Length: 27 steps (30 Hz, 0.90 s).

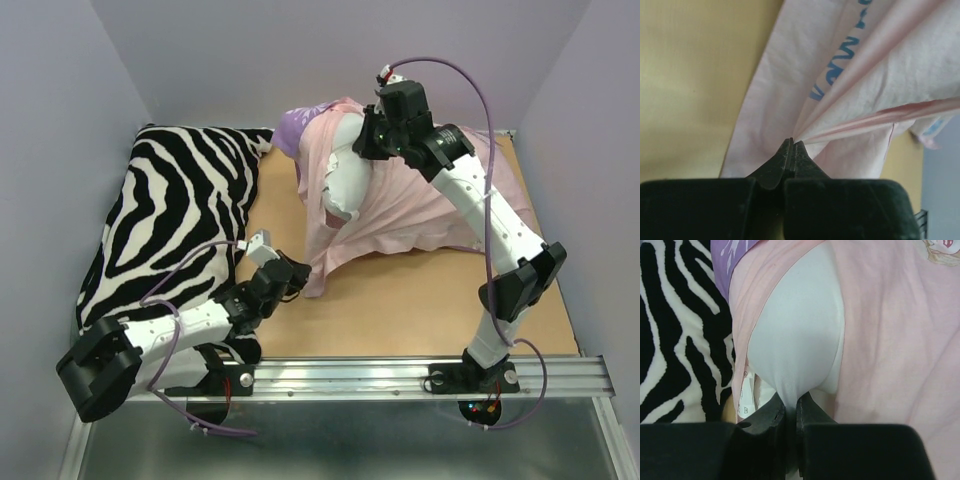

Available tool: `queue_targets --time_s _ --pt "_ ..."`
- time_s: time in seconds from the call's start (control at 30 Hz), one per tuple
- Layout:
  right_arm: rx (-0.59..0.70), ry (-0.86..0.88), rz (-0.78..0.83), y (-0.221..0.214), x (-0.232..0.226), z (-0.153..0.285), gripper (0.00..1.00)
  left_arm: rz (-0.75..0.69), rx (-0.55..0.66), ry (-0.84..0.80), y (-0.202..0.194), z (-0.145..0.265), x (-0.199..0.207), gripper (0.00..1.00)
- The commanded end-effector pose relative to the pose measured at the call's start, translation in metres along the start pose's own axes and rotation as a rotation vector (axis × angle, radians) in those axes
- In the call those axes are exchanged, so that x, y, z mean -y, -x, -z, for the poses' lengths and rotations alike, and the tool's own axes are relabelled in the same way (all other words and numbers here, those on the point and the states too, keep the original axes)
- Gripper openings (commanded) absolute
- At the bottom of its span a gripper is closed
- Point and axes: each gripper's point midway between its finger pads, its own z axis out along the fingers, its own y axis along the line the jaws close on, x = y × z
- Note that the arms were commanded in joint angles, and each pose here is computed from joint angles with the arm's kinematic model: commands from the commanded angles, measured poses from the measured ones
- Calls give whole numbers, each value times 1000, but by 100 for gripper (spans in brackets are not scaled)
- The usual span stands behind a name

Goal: Remove the pillowcase from the pillow

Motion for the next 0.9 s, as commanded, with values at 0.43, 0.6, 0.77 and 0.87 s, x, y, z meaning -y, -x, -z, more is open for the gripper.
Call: queue_targets --time_s 0.43,0.6,0.77,0.87 --pt "73 268 -164 -80 17 106 0 -19 26 -27 69 -37 31 14" --pt "52 202 -164 -110 40 101 1 -50 58 -166 90 -4 67 45" --pt "66 206 -156 -101 36 100 0 -54 117 -149 107 26 62 47" --pt "79 212 -152 -94 33 102 1 -75 121 -92 105 22 47 50"
